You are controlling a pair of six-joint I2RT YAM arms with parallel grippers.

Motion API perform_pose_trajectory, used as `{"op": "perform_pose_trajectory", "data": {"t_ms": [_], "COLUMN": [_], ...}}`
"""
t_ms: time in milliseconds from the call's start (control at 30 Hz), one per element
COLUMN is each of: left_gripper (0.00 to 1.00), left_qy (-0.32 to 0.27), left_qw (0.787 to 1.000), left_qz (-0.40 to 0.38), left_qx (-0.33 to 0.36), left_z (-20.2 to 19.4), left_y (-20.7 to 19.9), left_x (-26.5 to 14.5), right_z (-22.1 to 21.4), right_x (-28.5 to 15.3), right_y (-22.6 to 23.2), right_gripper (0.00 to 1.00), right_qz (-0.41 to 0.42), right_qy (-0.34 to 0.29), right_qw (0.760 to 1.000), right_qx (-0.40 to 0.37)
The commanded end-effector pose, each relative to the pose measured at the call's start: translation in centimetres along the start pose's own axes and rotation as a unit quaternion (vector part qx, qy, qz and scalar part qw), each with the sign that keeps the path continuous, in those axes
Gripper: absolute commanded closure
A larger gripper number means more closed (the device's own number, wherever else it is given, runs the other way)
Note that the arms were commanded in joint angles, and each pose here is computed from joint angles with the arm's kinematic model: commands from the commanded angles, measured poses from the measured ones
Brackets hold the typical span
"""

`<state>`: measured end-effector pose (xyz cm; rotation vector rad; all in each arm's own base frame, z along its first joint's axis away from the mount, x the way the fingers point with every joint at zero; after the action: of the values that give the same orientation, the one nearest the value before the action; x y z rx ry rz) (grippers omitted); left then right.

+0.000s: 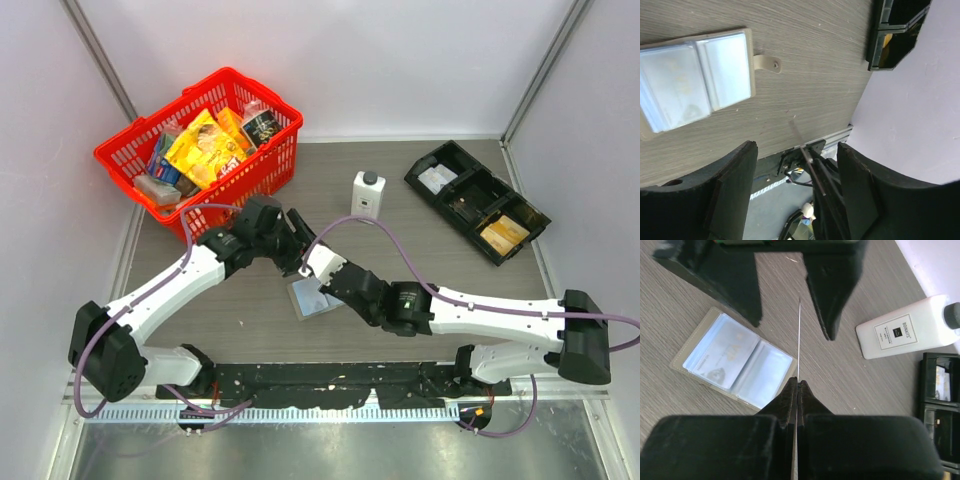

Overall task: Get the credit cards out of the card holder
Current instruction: Remove the credit card from the card holder.

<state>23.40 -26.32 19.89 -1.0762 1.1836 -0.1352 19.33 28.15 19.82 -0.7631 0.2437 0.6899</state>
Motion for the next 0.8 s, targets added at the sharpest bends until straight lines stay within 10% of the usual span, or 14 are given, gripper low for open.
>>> {"op": "perform_pose_trajectory", "data": {"t_ms": [0, 367, 633, 767], "left_gripper": [0.36, 1.00, 1.00, 1.00], "left_qy": [0.006, -0.017, -0.034, -0.061], "left_qw": [0.998, 0.997, 0.991, 0.976], "left_qz": [-0.061, -0.071, -0.120, -0.183], "left_qx": [-0.015, -0.033, 0.044, 0.102], "left_z": [-0.4, 0.1, 0.4, 0.9], "left_y": [-3.4, -2.8, -3.2, -3.9], "left_x": [-0.6, -0.7, -1.2, -1.9], "right_z": [2.8, 2.7, 3.5, 4.1], "right_x": [-0.3, -0.5, -1.7, -2.3], "right_y": [-1.2, -0.8, -1.2, -2.3], "right_gripper": [0.99, 0.93, 0.43, 0.34], "right_qz": [-0.039, -0.050, -0.024, 0.030], "right_qy": [-0.034, -0.043, -0.076, -0.101], "right_qw": [0.999, 0.997, 0.996, 0.984], "right_qx": [-0.017, -0.031, 0.050, 0.142]}}
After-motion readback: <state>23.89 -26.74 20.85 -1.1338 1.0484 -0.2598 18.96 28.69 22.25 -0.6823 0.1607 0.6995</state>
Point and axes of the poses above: each gripper's point midway between its finger pads, its own x axis out along the fingers, its own y axis along the line the jaws close on, z = x × y, the point moved 2 cm from there along -x, back along the fingers, and after that the axes turned 9 degrees about -x, right-handed, at the moved point
